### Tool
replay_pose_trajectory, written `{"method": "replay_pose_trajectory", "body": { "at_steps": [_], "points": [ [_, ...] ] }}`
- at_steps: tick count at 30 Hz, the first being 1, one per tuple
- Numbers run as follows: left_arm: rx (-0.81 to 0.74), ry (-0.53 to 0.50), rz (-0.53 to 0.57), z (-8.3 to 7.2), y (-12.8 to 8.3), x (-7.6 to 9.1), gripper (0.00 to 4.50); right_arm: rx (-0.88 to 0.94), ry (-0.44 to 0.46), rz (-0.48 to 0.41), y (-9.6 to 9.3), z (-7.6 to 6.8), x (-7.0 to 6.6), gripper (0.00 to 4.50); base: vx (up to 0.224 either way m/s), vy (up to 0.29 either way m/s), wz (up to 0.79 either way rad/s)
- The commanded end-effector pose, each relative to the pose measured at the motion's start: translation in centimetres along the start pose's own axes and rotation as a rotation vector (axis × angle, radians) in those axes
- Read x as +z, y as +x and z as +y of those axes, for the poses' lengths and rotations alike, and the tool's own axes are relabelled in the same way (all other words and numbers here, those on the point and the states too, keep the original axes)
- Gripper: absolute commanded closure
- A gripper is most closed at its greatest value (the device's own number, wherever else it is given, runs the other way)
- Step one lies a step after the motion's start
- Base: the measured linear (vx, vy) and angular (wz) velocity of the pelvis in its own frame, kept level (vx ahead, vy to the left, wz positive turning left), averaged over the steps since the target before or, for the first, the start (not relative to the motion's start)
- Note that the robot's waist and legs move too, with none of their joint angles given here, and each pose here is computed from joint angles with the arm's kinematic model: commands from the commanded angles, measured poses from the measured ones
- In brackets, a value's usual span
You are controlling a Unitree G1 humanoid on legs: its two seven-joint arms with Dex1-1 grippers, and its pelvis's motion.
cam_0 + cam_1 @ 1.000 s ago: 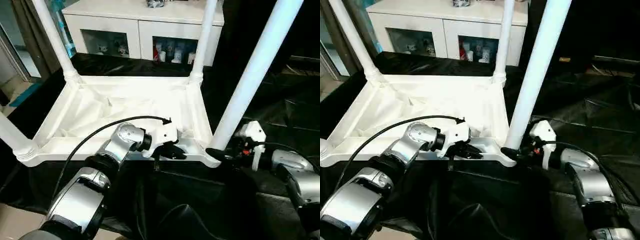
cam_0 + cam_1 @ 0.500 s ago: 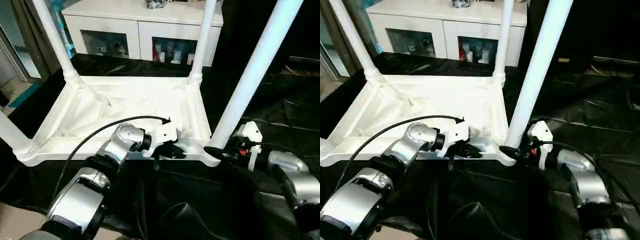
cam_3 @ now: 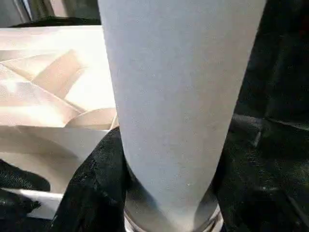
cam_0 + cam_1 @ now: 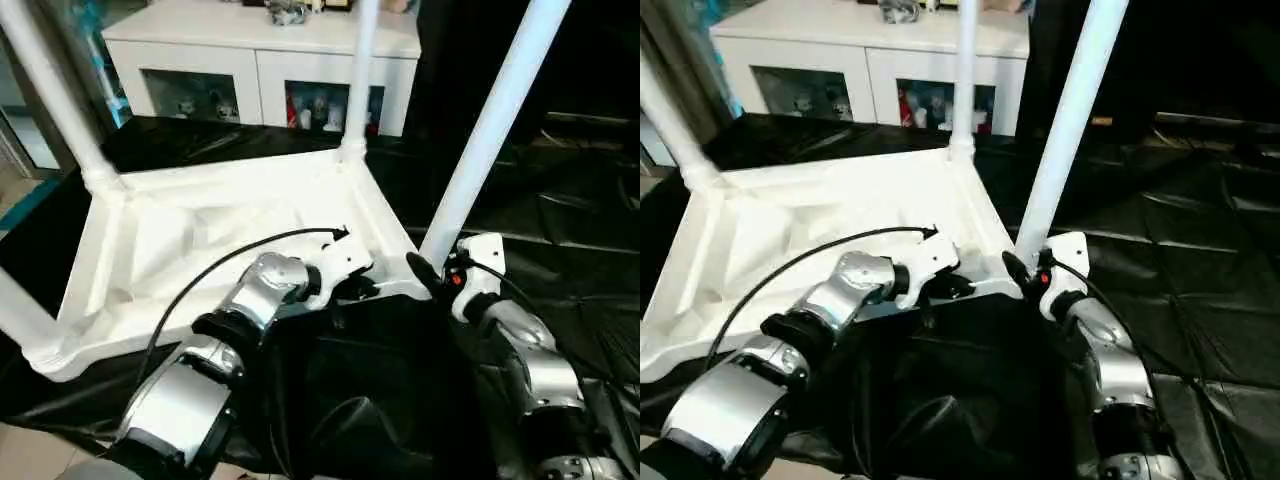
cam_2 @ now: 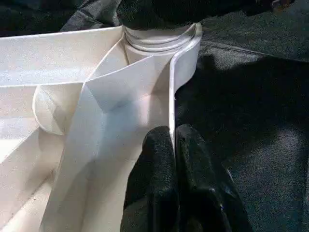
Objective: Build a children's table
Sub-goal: Rotate leg to tighten
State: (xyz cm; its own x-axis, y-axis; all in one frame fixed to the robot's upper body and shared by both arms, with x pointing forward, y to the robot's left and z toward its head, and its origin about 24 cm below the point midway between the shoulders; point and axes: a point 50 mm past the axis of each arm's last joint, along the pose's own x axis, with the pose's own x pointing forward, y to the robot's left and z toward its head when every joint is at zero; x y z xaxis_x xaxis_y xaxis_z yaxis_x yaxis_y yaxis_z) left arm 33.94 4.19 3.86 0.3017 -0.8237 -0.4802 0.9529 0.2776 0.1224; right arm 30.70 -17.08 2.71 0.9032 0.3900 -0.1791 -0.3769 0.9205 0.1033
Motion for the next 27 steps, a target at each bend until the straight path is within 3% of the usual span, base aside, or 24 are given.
{"method": "replay_pose_trajectory", "body": {
  "at_steps": [1, 6, 14, 16, 27],
  "points": [
    [-0.076, 0.034, -0.041, -1.3, 1.4, 1.3, 4.5, 0.154, 0.11, 0.076, 1.1, 3.6, -2.0, 1.76, 0.0, 0.0, 0.0],
    [-0.18, 0.084, -0.052, -1.5, 0.4, 0.7, 4.5, 0.256, 0.044, 0.055, 0.5, 3.1, -1.0, 1.32, 0.0, 0.0, 0.0],
    [-0.304, 0.112, -0.057, -1.1, -1.9, -0.3, 4.5, 0.494, -0.047, 0.106, -2.1, 1.1, -0.1, 1.32, 0.02, -0.004, 0.0],
    [-0.368, 0.124, -0.046, -1.1, -3.0, -0.8, 4.5, 0.588, -0.085, 0.159, -3.2, 0.4, 0.0, 1.32, 0.0, 0.0, 0.0],
    [-0.431, 0.103, -0.035, -0.8, -4.6, -1.5, 4.5, 0.691, -0.093, 0.184, -4.2, -0.7, 1.0, 1.32, 0.0, 0.0, 0.0]
  ]
}}
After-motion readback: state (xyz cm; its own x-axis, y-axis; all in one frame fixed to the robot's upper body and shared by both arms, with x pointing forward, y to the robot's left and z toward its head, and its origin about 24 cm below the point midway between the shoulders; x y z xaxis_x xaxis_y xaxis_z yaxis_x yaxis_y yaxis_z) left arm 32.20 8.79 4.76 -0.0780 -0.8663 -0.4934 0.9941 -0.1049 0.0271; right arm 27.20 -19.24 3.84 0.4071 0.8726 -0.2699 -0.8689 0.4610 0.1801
